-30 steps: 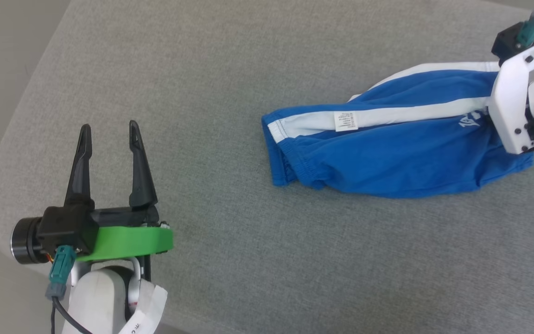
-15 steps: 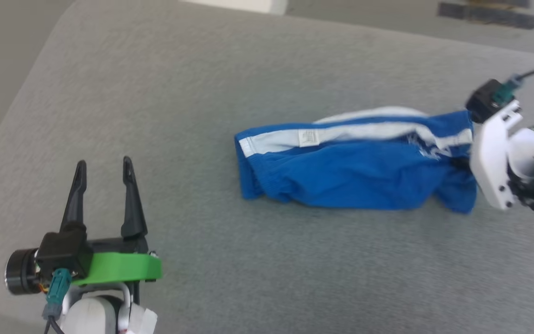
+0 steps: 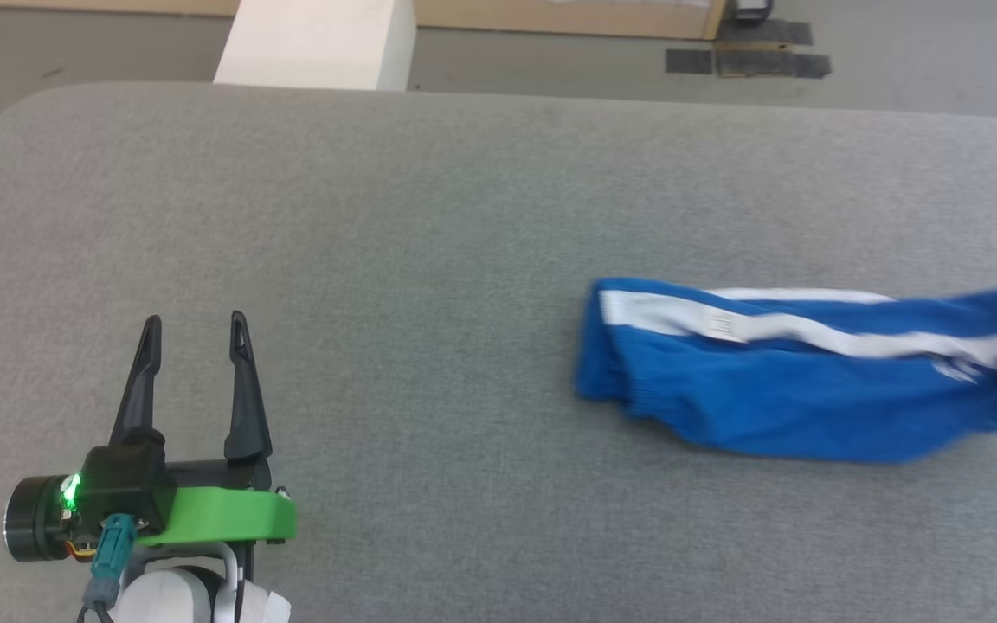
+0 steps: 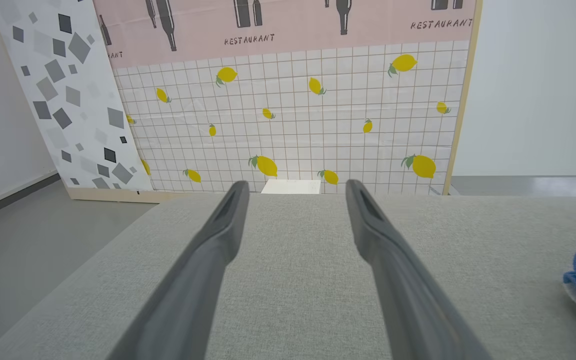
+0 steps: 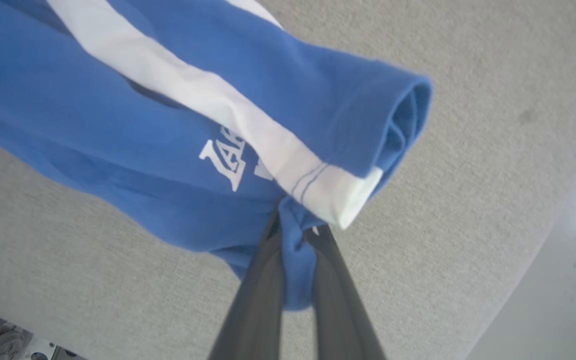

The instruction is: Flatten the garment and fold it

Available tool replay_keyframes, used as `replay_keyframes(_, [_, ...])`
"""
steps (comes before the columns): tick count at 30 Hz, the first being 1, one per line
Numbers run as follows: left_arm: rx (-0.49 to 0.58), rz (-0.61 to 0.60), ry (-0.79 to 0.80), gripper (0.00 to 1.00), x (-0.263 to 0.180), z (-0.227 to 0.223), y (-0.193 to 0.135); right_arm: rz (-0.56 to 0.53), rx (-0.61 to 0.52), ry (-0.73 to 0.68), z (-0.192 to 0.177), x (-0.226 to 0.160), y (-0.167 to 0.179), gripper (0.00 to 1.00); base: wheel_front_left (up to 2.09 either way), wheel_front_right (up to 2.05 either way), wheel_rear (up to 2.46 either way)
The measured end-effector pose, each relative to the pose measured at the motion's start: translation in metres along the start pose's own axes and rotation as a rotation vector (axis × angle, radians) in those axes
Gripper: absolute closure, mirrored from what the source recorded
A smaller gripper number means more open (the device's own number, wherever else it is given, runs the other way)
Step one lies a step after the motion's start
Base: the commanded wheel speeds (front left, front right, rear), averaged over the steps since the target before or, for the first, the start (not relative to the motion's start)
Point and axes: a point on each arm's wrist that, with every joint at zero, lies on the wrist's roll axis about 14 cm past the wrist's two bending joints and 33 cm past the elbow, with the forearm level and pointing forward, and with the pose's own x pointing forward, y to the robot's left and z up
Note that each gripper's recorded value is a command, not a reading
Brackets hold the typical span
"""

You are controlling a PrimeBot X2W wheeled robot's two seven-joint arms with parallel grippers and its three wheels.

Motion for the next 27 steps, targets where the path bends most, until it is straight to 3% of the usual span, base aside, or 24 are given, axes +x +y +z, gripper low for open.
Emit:
replay_keyframes(6, [-0.003, -0.025, -0.013, 0.0, 0.001, 0.004, -0.007, -0.053, 0.053, 0.028, -0.025, -0.015, -0.019, 1.0, 0.0, 0.0, 0.0])
replay_keyframes(17, [0.014, -0.034, -0.002, 0.0, -0.012, 0.005, -0.005, 0.146, -0.055, -0.17, 0.036, -0.033, 0.055, 1.0, 0.0, 0.0, 0.0])
replay_keyframes(27, [0.019, -0.037, 0.036, 0.0, -0.008, -0.009, -0.007, 0.315, -0.161, -0.206, 0.089, -0.004, 0.125, 1.0, 0.0, 0.0, 0.0])
